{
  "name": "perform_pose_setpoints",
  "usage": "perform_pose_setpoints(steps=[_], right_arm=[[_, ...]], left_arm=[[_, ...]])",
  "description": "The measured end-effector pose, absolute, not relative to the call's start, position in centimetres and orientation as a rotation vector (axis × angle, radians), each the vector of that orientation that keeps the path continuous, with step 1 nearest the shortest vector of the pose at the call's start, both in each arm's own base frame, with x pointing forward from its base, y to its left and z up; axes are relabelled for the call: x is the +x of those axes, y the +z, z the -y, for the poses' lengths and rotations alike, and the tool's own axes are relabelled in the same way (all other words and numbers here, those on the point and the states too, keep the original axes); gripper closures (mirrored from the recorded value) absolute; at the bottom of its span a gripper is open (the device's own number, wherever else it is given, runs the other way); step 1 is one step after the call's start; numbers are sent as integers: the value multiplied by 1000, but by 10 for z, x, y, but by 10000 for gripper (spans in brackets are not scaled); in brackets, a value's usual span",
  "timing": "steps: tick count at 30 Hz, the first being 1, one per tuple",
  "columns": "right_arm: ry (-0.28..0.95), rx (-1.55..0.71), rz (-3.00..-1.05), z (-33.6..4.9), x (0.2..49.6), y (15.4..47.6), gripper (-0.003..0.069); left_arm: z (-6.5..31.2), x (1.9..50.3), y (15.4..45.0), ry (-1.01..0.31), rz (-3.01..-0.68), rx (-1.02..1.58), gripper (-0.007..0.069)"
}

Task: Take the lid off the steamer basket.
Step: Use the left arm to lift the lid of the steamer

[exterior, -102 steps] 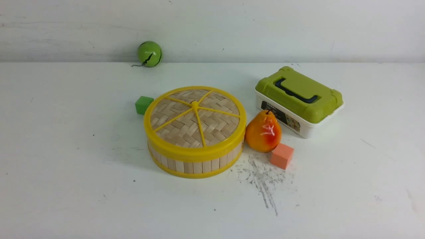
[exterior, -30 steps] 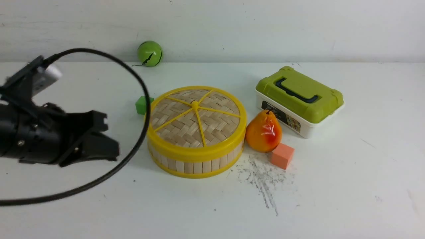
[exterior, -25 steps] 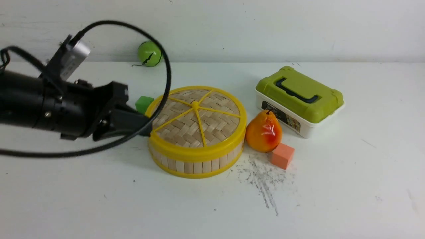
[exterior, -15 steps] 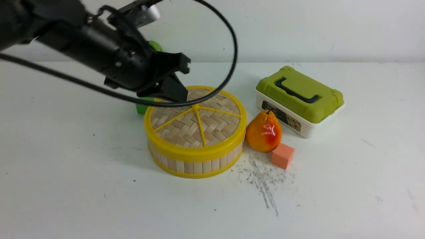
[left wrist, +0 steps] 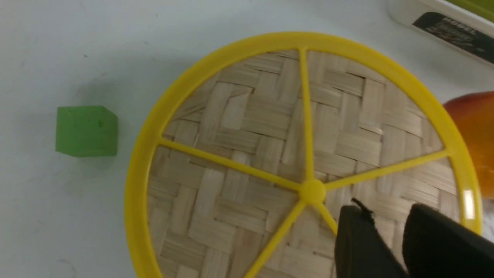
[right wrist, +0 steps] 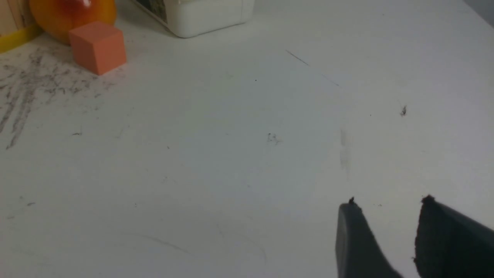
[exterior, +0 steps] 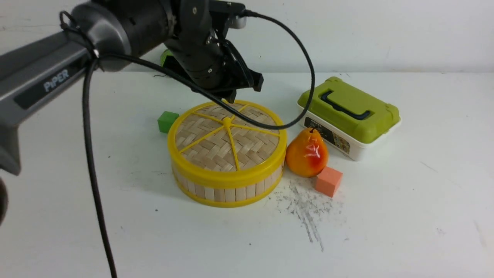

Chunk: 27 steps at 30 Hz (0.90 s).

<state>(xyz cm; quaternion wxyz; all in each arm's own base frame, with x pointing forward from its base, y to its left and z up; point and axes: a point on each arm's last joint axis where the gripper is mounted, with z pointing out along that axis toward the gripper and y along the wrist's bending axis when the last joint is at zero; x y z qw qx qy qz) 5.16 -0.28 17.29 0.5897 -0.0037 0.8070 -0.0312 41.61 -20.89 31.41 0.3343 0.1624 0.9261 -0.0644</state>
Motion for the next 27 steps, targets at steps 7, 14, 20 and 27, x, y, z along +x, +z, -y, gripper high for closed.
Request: perform_pose_setpoints(steps=[7, 14, 20, 27], right_arm=[[-73, -9, -1879, 3, 52, 173, 419], [-73, -9, -1879, 3, 52, 173, 419], [-73, -9, -1879, 3, 52, 173, 419], [-73, -9, -1879, 3, 52, 173, 419]], left_arm=[[215, 430, 290, -150, -2403, 436, 299], [217, 435, 277, -142, -2423, 440, 293], [219, 439, 263, -133, -2446, 446, 295], [219, 440, 260, -125, -2450, 450, 431]])
